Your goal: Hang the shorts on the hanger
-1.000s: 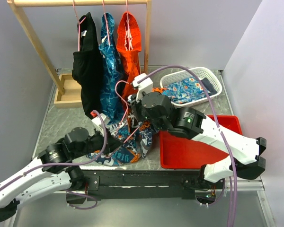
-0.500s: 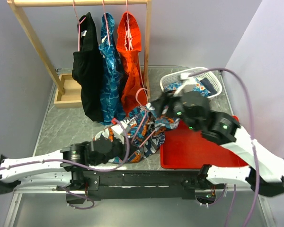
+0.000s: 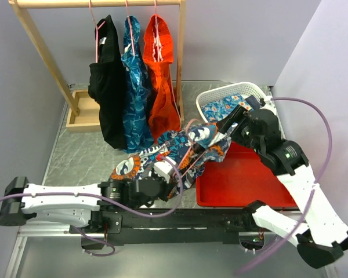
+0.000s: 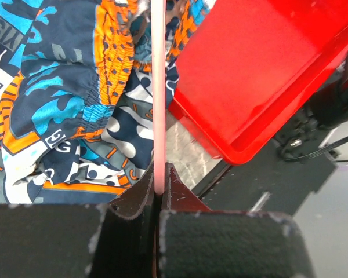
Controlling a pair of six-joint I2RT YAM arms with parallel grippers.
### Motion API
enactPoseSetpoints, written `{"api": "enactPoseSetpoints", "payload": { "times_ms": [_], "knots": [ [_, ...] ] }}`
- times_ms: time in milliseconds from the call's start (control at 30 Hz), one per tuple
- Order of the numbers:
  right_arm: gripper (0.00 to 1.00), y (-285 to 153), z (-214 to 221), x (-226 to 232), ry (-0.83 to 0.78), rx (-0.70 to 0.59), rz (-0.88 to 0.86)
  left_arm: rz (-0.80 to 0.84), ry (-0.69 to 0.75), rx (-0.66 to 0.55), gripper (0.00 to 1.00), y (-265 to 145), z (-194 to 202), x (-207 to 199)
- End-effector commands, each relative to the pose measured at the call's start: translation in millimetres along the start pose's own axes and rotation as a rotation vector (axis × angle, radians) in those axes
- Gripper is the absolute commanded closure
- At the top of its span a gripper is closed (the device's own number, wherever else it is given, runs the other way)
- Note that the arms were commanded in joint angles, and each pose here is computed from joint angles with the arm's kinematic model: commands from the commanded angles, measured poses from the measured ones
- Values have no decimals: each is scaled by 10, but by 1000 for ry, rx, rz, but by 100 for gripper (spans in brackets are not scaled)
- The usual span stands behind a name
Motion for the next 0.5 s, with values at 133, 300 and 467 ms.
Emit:
{"api": "enactPoseSetpoints", "payload": {
  "times_ms": [133,300,467],
  "knots": [
    [8,304,119,-158,196,245,44,-31,100,-107,99,108,-168,-236],
    [9,454,315,-352,222,338,149,-97,204,-109,99,184,-125,-334],
    [17,479,347,-484,273,334,177,-140,325,-88,99,279,4,-445]
  ]
}}
Point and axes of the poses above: each gripper's point midway between its finger pads, its own y axis out along the fingers, its own x axis along the line the jaws close on, z = x × y, the point moved 9 cm from there along -y, back along the fingers, and after that the axes turned 2 degrees about -y, right-handed, at the moved point
